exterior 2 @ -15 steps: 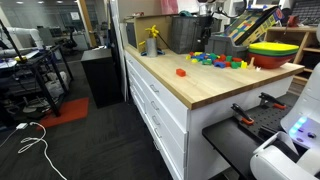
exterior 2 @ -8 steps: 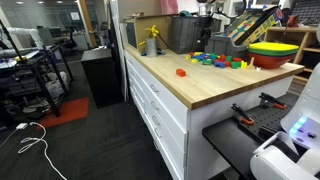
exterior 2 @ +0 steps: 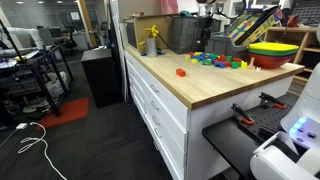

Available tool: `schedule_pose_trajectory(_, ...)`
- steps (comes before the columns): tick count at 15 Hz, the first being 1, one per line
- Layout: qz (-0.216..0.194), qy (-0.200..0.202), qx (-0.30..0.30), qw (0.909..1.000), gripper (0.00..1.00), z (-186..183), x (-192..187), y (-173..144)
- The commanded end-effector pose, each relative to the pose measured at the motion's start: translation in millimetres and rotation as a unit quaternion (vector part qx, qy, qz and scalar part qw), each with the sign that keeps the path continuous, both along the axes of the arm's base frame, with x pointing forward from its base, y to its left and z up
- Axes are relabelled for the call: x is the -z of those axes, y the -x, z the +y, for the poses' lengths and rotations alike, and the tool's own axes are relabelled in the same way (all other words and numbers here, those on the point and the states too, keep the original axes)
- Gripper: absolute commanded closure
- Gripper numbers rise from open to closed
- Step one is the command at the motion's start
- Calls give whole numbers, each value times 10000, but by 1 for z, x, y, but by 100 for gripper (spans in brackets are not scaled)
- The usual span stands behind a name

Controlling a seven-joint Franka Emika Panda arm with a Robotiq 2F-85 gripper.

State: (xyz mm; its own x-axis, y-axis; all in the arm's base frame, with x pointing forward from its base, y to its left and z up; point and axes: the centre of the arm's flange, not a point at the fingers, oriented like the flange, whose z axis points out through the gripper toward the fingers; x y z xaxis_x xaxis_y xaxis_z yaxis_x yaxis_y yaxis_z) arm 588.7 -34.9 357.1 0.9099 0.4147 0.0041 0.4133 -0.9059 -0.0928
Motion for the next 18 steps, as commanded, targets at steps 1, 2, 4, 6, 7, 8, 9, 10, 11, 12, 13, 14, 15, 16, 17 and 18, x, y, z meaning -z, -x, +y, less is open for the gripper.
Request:
schedule_pose_trajectory(1, 24, -150, -132, 9998, 0, -3, 11, -4)
schedule_pose_trajectory(2, 53, -143, -175, 9997, 0, -4, 17, -5)
schedule_pose_trajectory(4, 147, -132, -276, 9994, 0, -9, 28, -8)
schedule_pose_trajectory(6, 225, -140, -421, 9988, 0, -13, 40, -12)
schedule_pose_trajectory(7, 255, -145, -481, 9984, 0, -15, 46, -14)
schedule_pose_trajectory(8, 289, -132, -562, 9979, 0, -16, 51, -16)
schedule_pose_trajectory(9, 287, -91, -676, 9973, 0, -17, 54, -20)
schedule_pose_trajectory(10, 284, -112, -761, 9966, 0, -17, 55, -24)
schedule_pose_trajectory(11, 277, -107, -845, 9960, 0, -18, 58, -28)
schedule_pose_trajectory(12, 268, -142, -903, 9955, 0, -18, 60, -31)
schedule_pose_trajectory(13, 272, -139, -958, 9949, 0, -19, 63, -34)
schedule_pose_trajectory(14, 275, -141, -1019, 9943, 0, -19, 65, -36)
schedule_pose_trajectory(15, 291, -139, -1044, 9940, 0, -21, 69, -38)
schedule_pose_trajectory(16, 302, -144, -1087, 9935, 0, -22, 72, -39)
schedule_pose_trajectory(17, 338, -128, -1113, 9931, 0, -25, 78, -39)
schedule_pose_trajectory(18, 359, -110, -1158, 9926, 0, -26, 82, -40)
